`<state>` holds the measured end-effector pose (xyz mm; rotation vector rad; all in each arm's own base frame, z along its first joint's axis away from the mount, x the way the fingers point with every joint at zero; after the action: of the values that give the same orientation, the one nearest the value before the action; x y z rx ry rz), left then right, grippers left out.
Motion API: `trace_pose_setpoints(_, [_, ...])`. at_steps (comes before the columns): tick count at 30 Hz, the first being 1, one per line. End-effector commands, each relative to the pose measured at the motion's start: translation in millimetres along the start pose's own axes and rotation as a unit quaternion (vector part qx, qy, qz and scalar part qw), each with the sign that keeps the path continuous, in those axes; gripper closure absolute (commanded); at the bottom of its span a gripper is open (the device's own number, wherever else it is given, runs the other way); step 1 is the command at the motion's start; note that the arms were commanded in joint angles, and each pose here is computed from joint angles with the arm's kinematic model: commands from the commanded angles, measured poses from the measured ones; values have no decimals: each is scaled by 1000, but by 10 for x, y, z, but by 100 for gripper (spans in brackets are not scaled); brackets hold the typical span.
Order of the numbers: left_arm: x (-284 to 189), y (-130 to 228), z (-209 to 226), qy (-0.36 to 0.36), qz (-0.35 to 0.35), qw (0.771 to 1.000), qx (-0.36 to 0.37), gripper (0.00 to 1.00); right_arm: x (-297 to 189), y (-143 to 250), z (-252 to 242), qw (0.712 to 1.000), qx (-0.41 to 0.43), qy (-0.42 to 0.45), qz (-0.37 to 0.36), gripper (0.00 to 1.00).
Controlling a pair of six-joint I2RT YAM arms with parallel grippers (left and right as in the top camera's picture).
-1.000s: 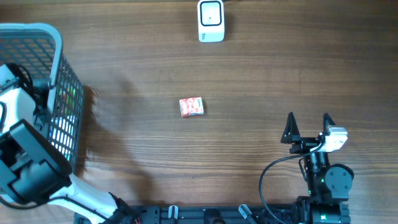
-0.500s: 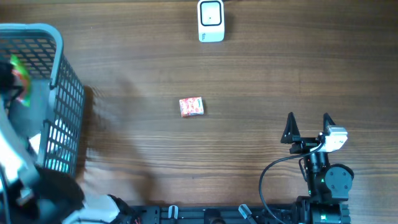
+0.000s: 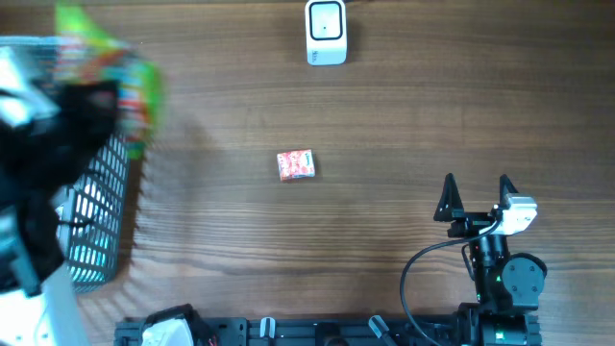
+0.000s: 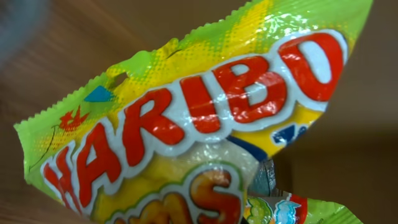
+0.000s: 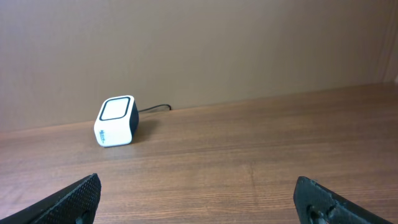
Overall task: Scan the item barcode
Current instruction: 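Carry the Haribo bag with the left gripper and drop it on the table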
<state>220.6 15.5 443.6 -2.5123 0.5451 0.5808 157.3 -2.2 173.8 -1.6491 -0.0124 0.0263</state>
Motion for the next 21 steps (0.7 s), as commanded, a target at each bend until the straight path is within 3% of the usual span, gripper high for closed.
trace_pose_setpoints(1, [550,490,-94,-24,114,990,85,96,-3,-10,11,1000,-6,-5,-5,0])
trace_pose_setpoints(5, [1510,1421,-151,-71,255,948,174,96,-3,-10,11,1000,-6,-5,-5,0])
trace_pose_setpoints(11, [2717,2745,114,-122,360,888,257,94,-3,-10,11,1000,-6,-5,-5,0])
trace_pose_setpoints(13, [2935,3006,247,-130,372,879,270,93,-3,-10,11,1000,-6,-5,-5,0])
trace_pose_setpoints(17, [3035,3213,279,-119,379,873,282,63,-3,-10,11,1000,-6,-5,-5,0])
trace_pose_setpoints(18, [3006,3184,219,-112,371,876,286,42,-3,-10,11,1000,-6,-5,-5,0])
trace_pose_setpoints(19, [2987,3159,182,-110,364,879,288,37,-3,-10,11,1000,-6,-5,-5,0])
trace_pose_setpoints(20, [2947,3117,112,-104,356,883,290,18,-3,-9,11,1000,-5,-5,-4,0])
trace_pose_setpoints(21, [2866,3012,-32,-94,330,892,296,7,-3,-9,11,1000,-6,-5,-4,0])
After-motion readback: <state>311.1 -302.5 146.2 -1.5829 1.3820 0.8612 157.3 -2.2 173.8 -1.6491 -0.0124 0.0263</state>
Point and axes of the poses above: each gripper's point midway between its finger pads, its own x axis out along the fingers, its own z axis along the line the jaws close on, y = z × x, the point moved 9 cm from there along -x, back along the fingers, and after that the axes turned 13 degrees about -x, right-handed, at the moved point
